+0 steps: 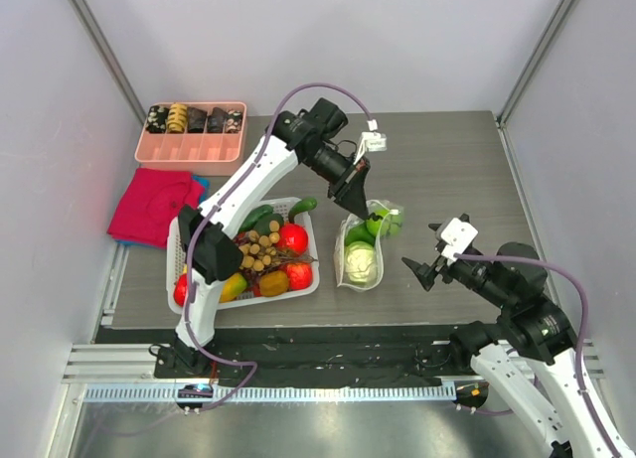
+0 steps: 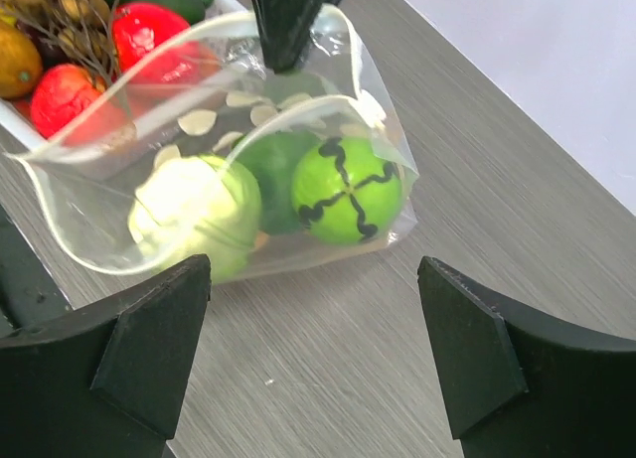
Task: Place the food in the zip-top bag and seal the zipper
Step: Adjust the zipper food storage bag at the center of the board, then zip the zipper food storage bag at the center of the board.
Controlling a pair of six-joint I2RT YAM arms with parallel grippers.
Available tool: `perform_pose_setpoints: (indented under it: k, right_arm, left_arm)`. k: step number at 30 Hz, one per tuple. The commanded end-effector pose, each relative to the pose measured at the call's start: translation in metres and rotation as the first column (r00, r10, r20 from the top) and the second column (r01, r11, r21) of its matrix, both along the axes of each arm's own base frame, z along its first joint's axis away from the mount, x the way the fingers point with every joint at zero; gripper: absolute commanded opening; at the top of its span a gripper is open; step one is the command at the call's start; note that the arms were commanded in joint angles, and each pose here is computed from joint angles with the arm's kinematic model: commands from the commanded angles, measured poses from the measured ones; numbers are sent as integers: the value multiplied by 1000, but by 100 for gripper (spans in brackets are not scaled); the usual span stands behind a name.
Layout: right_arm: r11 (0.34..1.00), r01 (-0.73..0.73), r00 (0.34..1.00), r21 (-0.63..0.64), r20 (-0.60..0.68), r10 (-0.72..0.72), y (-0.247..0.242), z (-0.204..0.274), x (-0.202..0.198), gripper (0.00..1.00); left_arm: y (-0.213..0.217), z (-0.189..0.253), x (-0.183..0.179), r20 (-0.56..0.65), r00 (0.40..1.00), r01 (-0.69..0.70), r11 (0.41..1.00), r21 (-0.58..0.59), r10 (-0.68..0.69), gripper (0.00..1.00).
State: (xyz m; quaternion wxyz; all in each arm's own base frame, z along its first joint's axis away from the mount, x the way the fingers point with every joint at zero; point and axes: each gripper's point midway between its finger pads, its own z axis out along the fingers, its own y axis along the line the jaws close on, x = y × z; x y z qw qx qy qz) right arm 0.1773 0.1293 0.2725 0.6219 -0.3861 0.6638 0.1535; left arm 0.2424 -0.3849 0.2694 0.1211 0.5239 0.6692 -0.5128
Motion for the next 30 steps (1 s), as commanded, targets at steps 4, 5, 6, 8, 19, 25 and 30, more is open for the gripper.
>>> perform_pose_setpoints:
  k: [4,5,6,8,19,25,30]
  right_arm:
    - [998,-55,993,-39,99,59,-4,4,-19,89]
    - [997,-68,993,-44,93,72,-4,4,-24,89]
    - [994,-102,990,-43,97,106,-1,5,-30,89]
    - [989,-141,983,-39,110,145,1,12,-42,89]
    - [940,-315,924,-133,184,335,19,12,-55,85]
    - [917,-347,910,-195,166,380,24,-6,-48,75]
    - [897,-375,898,-235,149,414,23,-24,-55,79]
  left_arm:
    - [28,43,-80,-121,978,165,986,-38,-168,0]
    - [31,45,-88,-147,973,175,984,-33,-178,0]
    - [33,50,-92,-147,972,181,983,-41,-185,0]
    - [34,52,-100,-145,969,196,980,-46,-201,0]
    - [31,43,-125,-189,951,248,969,-6,-244,0]
    - [17,19,-122,-273,941,225,972,72,-198,0]
    - [-12,-6,-96,-277,954,151,981,123,-112,0]
